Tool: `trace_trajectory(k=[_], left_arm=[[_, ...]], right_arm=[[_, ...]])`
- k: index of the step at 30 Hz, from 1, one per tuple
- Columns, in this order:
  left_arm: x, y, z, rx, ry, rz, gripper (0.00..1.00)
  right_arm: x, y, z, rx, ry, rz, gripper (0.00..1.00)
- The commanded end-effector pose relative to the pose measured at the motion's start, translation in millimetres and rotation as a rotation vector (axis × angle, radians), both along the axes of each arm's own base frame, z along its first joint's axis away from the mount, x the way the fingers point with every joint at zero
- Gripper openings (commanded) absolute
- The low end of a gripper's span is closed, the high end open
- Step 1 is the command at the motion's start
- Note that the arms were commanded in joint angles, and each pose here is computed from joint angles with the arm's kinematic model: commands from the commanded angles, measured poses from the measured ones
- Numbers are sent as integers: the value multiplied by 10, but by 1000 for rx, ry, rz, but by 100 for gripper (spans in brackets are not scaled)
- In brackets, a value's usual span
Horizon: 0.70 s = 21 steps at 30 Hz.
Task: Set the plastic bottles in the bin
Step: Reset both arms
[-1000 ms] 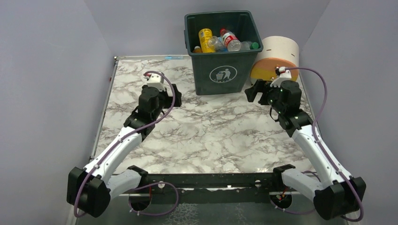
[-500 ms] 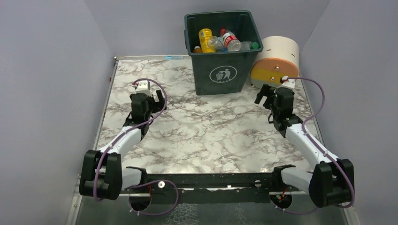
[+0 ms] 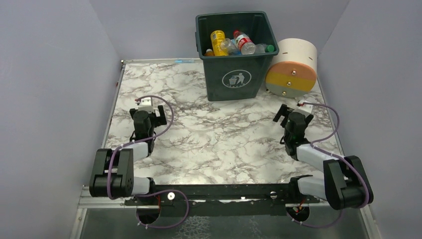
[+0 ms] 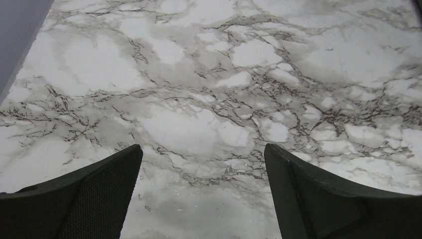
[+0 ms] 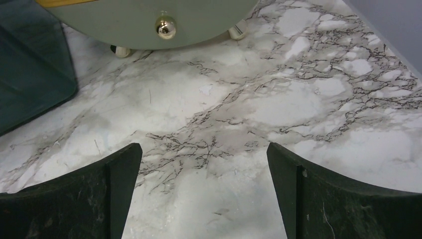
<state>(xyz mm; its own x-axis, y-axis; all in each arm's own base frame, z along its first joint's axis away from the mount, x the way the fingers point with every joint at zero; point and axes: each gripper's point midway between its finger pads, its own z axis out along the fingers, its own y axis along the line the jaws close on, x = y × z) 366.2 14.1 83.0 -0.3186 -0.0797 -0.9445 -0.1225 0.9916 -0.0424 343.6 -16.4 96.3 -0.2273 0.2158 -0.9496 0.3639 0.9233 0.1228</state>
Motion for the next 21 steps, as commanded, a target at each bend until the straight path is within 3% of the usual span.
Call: trace_trajectory(k=[1,16,21], left_arm=[[114,90,77,91,-110,-9,99],[276,-88,-44,62,-154,-100,99],[225,-156,-45,68,-170,-142,99]], right_arm=[[120,-97,129,-39,-130,-44,99],[447,-25,-121,-90,-69,-6,99],[525,175,-130,-115,-72,135,99]])
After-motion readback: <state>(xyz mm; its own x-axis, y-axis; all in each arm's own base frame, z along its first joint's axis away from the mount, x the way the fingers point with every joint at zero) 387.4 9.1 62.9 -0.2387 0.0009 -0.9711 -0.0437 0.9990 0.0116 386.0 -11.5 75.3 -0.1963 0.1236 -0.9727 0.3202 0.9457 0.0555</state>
